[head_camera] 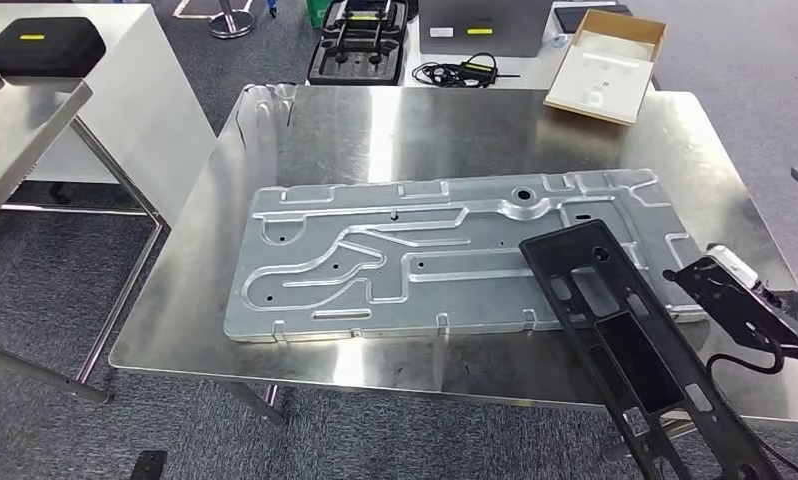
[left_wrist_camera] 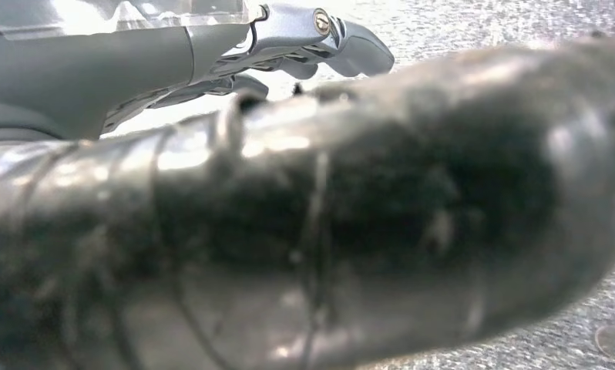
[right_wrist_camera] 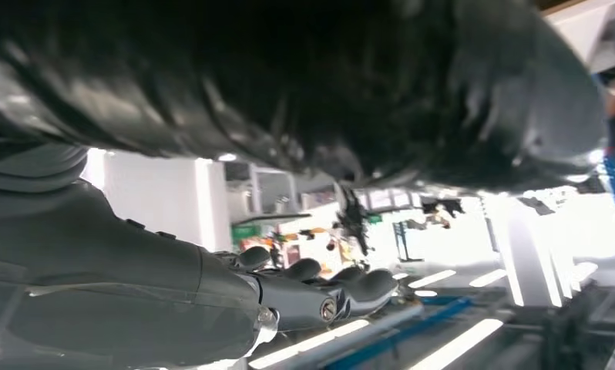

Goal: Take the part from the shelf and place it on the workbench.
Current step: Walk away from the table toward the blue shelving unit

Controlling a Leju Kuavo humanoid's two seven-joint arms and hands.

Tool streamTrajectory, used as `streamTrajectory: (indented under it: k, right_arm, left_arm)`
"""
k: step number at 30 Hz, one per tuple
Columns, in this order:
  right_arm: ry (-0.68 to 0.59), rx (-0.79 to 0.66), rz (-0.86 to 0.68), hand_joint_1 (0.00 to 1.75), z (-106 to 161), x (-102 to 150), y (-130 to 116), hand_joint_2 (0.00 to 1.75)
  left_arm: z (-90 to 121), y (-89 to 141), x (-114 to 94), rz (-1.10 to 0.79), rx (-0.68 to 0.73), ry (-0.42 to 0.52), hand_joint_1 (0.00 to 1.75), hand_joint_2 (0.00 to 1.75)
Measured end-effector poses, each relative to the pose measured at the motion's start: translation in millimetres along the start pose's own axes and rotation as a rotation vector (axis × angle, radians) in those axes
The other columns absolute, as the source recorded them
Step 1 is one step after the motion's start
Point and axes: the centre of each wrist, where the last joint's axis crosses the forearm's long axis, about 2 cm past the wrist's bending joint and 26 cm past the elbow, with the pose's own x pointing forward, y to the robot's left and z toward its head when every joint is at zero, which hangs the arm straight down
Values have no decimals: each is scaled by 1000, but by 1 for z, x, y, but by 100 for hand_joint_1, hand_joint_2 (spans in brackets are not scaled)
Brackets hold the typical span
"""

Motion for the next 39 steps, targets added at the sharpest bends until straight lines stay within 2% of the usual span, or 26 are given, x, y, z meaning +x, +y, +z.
streamTrajectory:
  k: [8, 15, 20, 26, 33, 39]
  right_arm:
    - [-71, 30, -83, 0, 1, 22, -4, 0]
    - [-96, 42, -144, 0, 2, 30, -5, 0]
    - [-88, 69, -296, 0, 2, 34, -4, 0]
    - [-125, 33, -518, 0, 2, 38, -4, 0]
    - [-203, -17, -585, 0, 13, 49, -6, 0]
    - [-280, -58, -710, 0, 27, 55, -10, 0]
  left_arm:
    - [1, -2, 2, -5, 7, 25, 0, 0]
    - [2, -4, 1, -5, 6, 34, 0, 0]
    - [3, -7, 0, -4, 2, 54, 0, 0]
    - [4, -8, 0, -7, 1, 82, 0, 0]
    - [7, -14, -1, -4, -11, 88, 0, 0]
    - [7, -15, 0, -1, -13, 85, 0, 0]
